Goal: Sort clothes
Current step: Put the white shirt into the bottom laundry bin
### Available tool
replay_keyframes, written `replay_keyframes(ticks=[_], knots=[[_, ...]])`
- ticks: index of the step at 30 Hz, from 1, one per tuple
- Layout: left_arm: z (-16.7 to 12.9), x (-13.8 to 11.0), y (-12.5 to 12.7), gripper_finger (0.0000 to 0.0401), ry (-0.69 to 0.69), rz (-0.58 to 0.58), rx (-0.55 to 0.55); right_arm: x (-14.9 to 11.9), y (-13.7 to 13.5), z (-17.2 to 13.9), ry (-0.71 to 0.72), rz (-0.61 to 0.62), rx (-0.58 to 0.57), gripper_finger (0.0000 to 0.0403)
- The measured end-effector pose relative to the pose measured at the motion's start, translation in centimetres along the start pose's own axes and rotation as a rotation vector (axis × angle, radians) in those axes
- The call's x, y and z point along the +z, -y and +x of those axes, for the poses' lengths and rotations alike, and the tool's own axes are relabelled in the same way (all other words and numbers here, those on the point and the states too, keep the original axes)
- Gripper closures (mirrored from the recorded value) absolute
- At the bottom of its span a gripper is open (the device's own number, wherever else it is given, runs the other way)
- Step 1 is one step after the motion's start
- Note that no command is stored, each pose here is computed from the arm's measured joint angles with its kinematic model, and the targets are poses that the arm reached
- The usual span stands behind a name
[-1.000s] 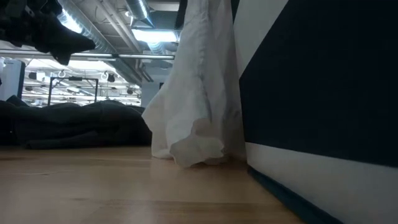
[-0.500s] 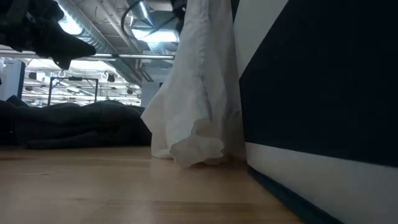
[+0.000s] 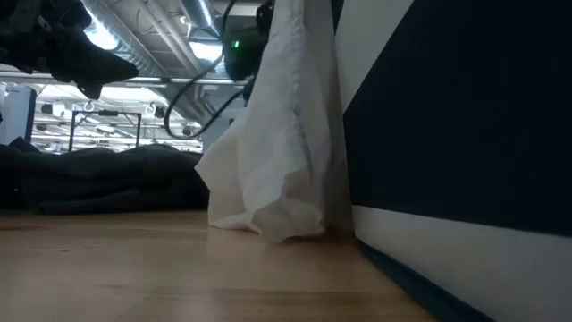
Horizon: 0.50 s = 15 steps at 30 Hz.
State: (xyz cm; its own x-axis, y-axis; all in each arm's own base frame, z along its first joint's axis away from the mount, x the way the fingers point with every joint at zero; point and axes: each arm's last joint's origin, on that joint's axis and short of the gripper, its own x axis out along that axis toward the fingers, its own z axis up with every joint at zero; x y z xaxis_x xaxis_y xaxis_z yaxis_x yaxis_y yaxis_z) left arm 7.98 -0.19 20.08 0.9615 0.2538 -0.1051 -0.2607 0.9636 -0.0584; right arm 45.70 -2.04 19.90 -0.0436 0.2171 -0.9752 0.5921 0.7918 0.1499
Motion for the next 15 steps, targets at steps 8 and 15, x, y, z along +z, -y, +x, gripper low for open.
replay_keyframes(ticks=[8, 15], knots=[[0.0, 0.0, 0.0, 0.0361, 0.0, -0.001, 0.0, 1.6, 0.3, 3.9, -0.013, -0.05, -0.098, 0.0162], [0.0, 0.0, 0.0, 0.0361, 0.0, -0.001, 0.0, 1.9, -0.3, 5.9, -0.023, -0.132, -0.125, 0.0238]])
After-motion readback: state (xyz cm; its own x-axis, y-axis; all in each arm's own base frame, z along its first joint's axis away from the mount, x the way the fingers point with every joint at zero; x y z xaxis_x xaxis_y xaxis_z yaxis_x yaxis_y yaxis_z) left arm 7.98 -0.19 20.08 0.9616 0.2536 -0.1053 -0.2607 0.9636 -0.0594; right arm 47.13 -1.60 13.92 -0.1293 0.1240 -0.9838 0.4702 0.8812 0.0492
